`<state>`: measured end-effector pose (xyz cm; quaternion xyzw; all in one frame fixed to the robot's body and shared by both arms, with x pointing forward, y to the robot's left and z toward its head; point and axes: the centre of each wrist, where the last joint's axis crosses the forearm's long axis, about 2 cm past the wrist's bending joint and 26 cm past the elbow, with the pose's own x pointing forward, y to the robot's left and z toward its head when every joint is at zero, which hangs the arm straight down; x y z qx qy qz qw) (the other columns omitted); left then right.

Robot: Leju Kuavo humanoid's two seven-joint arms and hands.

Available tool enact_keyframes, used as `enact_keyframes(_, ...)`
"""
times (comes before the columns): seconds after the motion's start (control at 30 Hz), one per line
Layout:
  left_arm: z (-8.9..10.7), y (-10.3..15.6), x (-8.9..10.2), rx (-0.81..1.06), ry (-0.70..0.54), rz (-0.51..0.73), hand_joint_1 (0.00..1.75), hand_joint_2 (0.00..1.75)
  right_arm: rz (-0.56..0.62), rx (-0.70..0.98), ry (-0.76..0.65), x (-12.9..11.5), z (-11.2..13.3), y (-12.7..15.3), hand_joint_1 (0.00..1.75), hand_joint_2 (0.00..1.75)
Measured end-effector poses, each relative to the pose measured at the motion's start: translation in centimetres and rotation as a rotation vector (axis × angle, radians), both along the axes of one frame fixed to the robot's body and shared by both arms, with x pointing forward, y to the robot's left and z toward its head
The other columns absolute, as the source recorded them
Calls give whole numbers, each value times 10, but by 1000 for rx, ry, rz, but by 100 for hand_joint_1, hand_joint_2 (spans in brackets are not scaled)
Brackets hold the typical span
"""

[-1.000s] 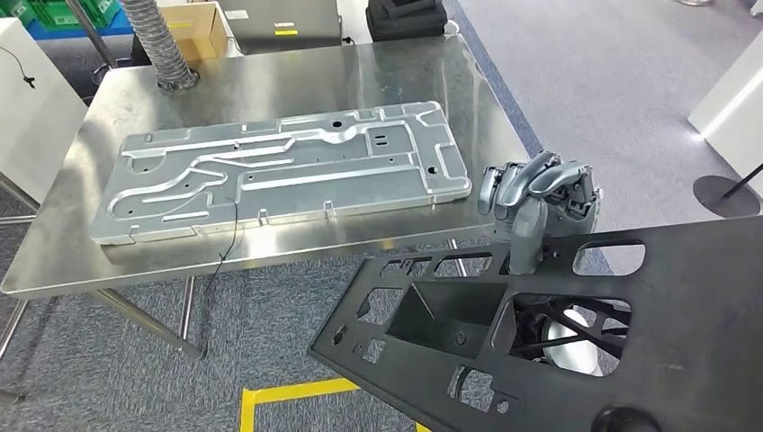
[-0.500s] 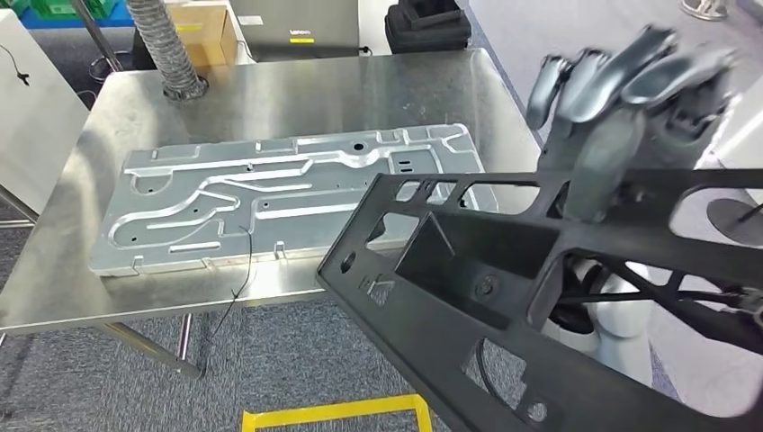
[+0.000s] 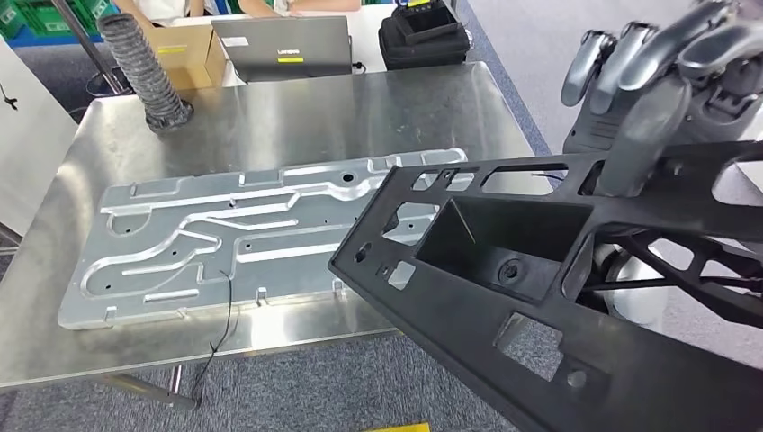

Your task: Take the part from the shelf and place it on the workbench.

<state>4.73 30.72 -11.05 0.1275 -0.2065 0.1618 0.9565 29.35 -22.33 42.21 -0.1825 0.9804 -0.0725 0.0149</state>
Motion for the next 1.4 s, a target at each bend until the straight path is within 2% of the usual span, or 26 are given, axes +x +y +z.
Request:
enact_keyframes(0.23, 0, 1, -1, -3, -6, -7, 0, 175, -127, 19, 113, 29, -13, -21, 175, 175)
enact_keyframes(0.43, 0, 2, 2, -1, -20, -19, 0, 175, -549, -34, 227, 68, -25, -51, 175, 175)
enact_keyframes(0.53, 0, 3, 2, -1, -24, -16, 0, 175, -687, -112, 298, 89, -28, -57, 175, 175)
enact_keyframes(0.77, 0, 5, 4, -4, -45, -13, 0, 175, -948, -346, 404, 137, -14, -57, 175, 175)
enact_keyframes(0.9, 1, 7, 3, 1, -52, -22, 0, 175, -1107, -530, 405, 160, -3, -46, 175, 175)
enact_keyframes(1.17, 1, 7, 5, 9, -63, -37, 0, 175, -1334, -876, 327, 190, -9, 4, 175, 175)
enact_keyframes(1.27, 1, 7, 6, 19, -76, -41, 0, 175, -1363, -1007, 284, 195, -23, 30, 175, 175)
enact_keyframes(1.4, 1, 6, 7, 34, -96, -40, 0, 175, -1342, -1137, 248, 193, -43, 66, 175, 175)
